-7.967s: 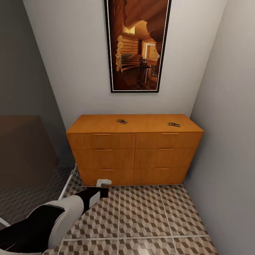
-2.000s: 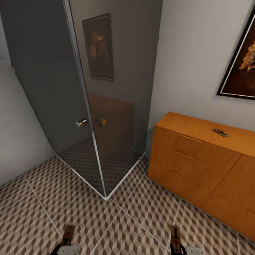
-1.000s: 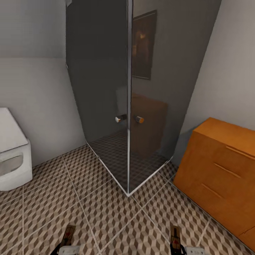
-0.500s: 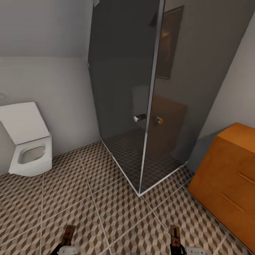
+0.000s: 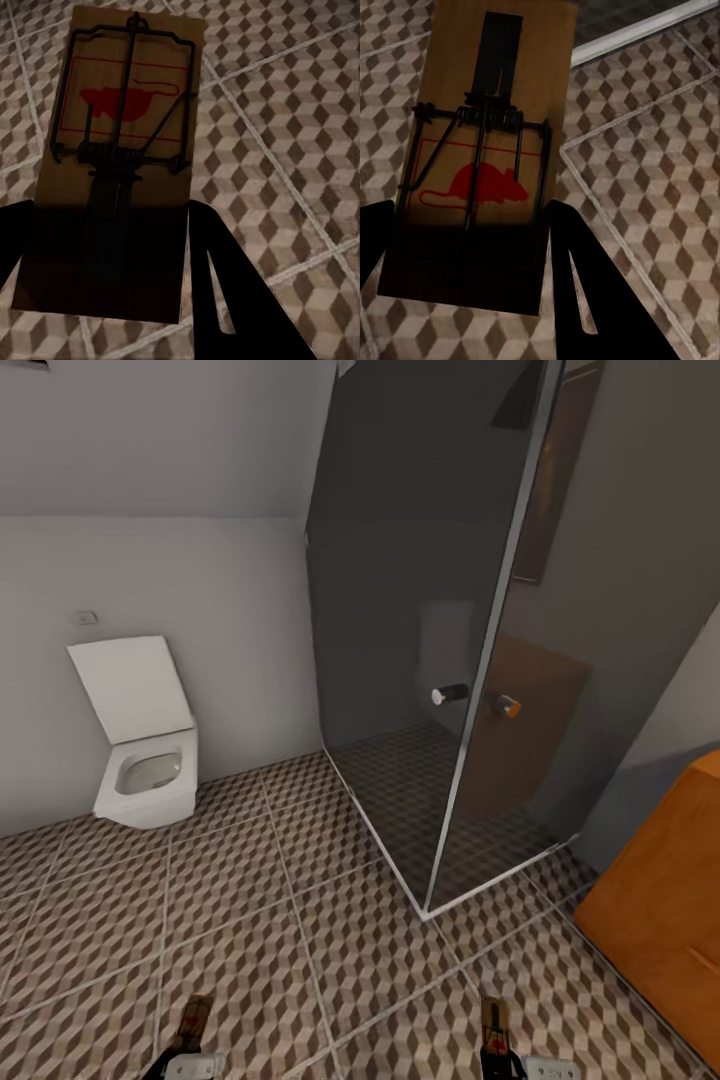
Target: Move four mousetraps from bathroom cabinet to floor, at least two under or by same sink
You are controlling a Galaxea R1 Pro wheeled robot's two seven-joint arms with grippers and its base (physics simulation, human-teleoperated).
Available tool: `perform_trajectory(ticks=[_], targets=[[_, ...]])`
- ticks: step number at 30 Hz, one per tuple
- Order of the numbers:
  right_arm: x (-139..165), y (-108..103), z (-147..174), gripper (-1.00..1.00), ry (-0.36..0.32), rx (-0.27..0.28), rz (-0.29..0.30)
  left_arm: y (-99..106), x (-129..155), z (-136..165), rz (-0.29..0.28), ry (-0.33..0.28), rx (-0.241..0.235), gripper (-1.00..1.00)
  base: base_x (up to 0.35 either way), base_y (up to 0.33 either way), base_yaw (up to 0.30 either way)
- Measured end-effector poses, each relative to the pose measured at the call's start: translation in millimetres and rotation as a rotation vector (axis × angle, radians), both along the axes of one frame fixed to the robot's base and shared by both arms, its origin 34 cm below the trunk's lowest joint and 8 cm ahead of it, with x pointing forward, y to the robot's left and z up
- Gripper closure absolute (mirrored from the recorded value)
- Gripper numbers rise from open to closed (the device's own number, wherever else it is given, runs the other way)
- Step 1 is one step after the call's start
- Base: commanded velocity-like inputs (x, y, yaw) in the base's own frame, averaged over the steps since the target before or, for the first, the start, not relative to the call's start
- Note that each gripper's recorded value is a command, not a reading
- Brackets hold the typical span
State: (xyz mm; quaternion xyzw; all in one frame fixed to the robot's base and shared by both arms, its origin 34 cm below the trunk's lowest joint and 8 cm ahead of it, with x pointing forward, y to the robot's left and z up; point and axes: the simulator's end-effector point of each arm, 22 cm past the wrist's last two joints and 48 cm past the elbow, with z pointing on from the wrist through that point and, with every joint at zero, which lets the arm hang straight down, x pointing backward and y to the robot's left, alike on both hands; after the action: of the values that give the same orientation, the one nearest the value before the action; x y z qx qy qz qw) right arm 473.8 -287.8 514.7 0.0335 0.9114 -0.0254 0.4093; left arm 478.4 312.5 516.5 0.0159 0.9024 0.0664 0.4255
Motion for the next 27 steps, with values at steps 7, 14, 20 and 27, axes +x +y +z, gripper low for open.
perform_trajectory(ticks=[7, 14, 20, 27], targets=[[-0.9, 0.0, -1.0, 1.00, 0.003, 0.000, 0.000, 0.0, -0.9, -1.0, 0.000, 0.003, 0.000, 1.00, 0.000, 0.000, 0.284], [-1.8, 0.1, -2.0, 1.00, 0.006, 0.000, 0.000, 0.0, -1.8, -2.0, 0.000, 0.006, 0.000, 1.00, 0.000, 0.000, 0.284], [-2.7, 0.0, -2.8, 1.00, 0.009, 0.000, 0.000, 0.0, -2.6, -2.9, 0.000, 0.009, 0.000, 1.00, 0.000, 0.000, 0.284], [-3.6, 0.0, -3.8, 1.00, 0.012, 0.000, 0.000, 0.0, -3.6, -3.9, 0.000, 0.012, 0.000, 1.00, 0.000, 0.000, 0.284]])
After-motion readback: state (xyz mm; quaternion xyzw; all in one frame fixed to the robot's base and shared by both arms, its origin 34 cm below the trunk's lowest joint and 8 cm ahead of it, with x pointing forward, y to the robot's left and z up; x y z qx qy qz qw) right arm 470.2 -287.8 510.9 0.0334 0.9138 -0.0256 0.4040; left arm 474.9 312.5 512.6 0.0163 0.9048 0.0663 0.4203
